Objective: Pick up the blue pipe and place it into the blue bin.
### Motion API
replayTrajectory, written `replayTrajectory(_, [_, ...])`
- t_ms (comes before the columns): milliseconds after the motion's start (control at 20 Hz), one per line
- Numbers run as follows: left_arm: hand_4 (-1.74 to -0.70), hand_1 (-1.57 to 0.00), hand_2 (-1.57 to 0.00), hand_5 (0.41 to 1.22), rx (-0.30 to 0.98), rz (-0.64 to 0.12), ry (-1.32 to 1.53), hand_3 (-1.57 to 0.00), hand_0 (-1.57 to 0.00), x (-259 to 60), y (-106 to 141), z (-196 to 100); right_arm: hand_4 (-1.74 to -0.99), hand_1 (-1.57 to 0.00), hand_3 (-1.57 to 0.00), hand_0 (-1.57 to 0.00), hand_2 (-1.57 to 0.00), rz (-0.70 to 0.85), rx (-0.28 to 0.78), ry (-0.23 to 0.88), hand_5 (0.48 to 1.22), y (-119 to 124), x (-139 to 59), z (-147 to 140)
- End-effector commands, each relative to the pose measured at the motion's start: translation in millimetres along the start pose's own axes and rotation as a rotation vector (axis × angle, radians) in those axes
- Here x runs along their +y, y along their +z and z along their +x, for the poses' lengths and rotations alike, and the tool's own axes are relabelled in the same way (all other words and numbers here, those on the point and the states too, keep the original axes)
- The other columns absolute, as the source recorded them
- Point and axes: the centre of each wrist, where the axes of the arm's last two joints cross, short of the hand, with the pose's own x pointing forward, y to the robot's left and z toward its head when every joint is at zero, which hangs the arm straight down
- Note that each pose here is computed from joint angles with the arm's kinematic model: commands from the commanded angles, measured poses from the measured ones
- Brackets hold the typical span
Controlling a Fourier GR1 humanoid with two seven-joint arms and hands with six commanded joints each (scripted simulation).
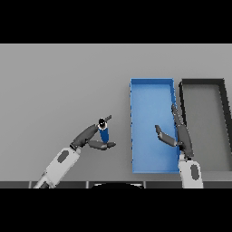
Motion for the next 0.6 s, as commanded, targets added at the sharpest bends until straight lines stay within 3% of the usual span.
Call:
replayTrajectory(0, [-1.08,0.00,0.00,0.428,-0.013,-0.011,0.022,0.00,0.00,-3,-2,-3,-1.207,0.00,0.00,0.00,0.00,-0.002,0.011,0.005,0.646,2,-0.8,-1])
replayTrajectory(150, [-1.14,0.00,-0.05,0.502,-0.053,-0.007,0.078,-0.04,0.00,-10,-10,-4,-1.210,0.00,0.00,0.00,0.00,-0.008,0.016,0.012,0.653,3,-1.4,-5])
replayTrajectory(250, [-1.24,-0.16,-0.31,0.613,-0.091,0.001,0.145,-0.28,-0.01,-15,-14,-2,-1.217,0.00,0.00,0.00,0.00,-0.001,0.003,-0.001,0.655,0,-0.4,-2])
replayTrajectory(300, [-1.28,-0.32,-0.49,0.735,-0.097,0.007,0.173,-0.53,-0.12,-15,-15,-3,-1.220,0.00,0.00,0.00,0.00,0.003,0.011,0.006,0.656,0,0.4,-3])
replayTrajectory(400, [-1.44,-0.75,-0.87,0.910,-0.102,0.018,0.196,-0.91,-0.60,-20,-19,1,-1.219,0.00,0.00,0.00,0.00,-0.007,0.007,0.008,0.657,-1,0.3,-2])
replayTrajectory(550, [-1.58,-1.15,-1.21,1.062,-0.117,0.002,0.195,-1.19,-1.07,-27,-16,2,-1.233,0.00,0.00,0.00,0.00,0.005,0.010,-0.013,0.660,0,-0.3,-3])
